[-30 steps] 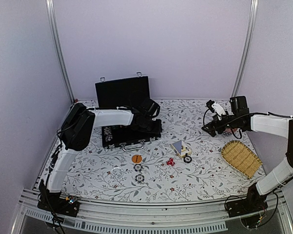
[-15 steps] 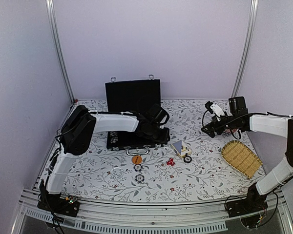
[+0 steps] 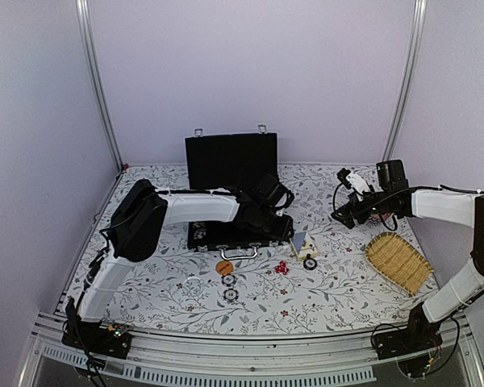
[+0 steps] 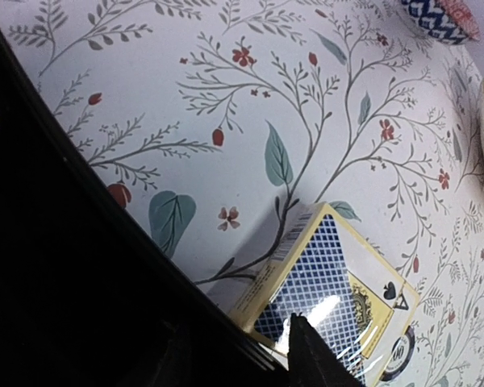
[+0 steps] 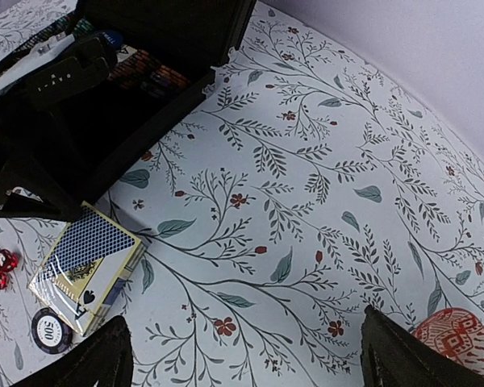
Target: Pack up texas hold em set
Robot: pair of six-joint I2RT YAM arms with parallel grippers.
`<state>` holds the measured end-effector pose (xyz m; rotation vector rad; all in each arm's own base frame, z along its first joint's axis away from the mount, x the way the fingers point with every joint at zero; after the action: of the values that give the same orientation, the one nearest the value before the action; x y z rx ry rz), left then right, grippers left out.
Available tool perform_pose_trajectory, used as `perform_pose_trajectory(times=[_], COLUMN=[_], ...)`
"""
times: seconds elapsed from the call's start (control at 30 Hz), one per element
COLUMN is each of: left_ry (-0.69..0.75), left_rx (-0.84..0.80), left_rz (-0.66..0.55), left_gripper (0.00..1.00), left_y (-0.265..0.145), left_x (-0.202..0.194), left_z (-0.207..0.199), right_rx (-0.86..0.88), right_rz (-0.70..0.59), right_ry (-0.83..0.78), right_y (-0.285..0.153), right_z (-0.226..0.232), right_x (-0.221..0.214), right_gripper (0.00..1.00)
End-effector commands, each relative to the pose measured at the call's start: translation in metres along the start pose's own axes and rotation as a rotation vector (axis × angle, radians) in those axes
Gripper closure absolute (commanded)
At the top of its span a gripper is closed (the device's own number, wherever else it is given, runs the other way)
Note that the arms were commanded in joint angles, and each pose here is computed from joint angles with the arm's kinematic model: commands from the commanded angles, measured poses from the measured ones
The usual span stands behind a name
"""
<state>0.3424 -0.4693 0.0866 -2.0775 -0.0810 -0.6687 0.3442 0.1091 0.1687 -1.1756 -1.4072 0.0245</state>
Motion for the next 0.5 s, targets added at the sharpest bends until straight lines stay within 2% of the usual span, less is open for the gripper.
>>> perform_pose_trajectory(times=[0.0,0.13,0.23,0.33,0.47], left_ry=[0.122,0.226,0.282,0.278,0.205], left_rx=[-0.088,-0.126,-0.081,-0.033,0.016], left_rz=[0.08,0.017,-0.011,-0.042,-0.062], left_gripper=[0.56,0.52,0.49,0.49,0.49], left_y=[0.0,-0.041,-0.07,-0.097,-0.122], left_x=[-0.022,-0.008,-0.002,0.007,0.015], left_z=[-0.032,-0.047,-0.044,-0.03,0.003], right_rx=[0.036,0.078,0.144,0.164,0.175], right_rz=[-0.039,-0.083,-0.099,-0.117,-0.11], right_ry=[0.017,0.027,0.015,-0.004,-0.058], right_y=[-0.004,-0.011,-0.012,-0.007,0.013], right_z=[-0.003,-0.009,-0.012,-0.017,-0.017], right_x=[0.018,0.04,0.055,0.068,0.085], right_gripper=[0.01,0.01,0.01,0.01,0.1])
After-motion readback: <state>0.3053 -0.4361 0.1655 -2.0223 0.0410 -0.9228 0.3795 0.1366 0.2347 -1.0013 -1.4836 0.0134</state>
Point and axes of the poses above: each gripper's point midway between its finger pads, its own y axis out along the fingers, its own z axis along the line the jaws close on, x = y × z, the point moved 7 cm from there along -y, back along the fingers, and after that the axes turned 11 degrees about -y, right-handed, at the moved point
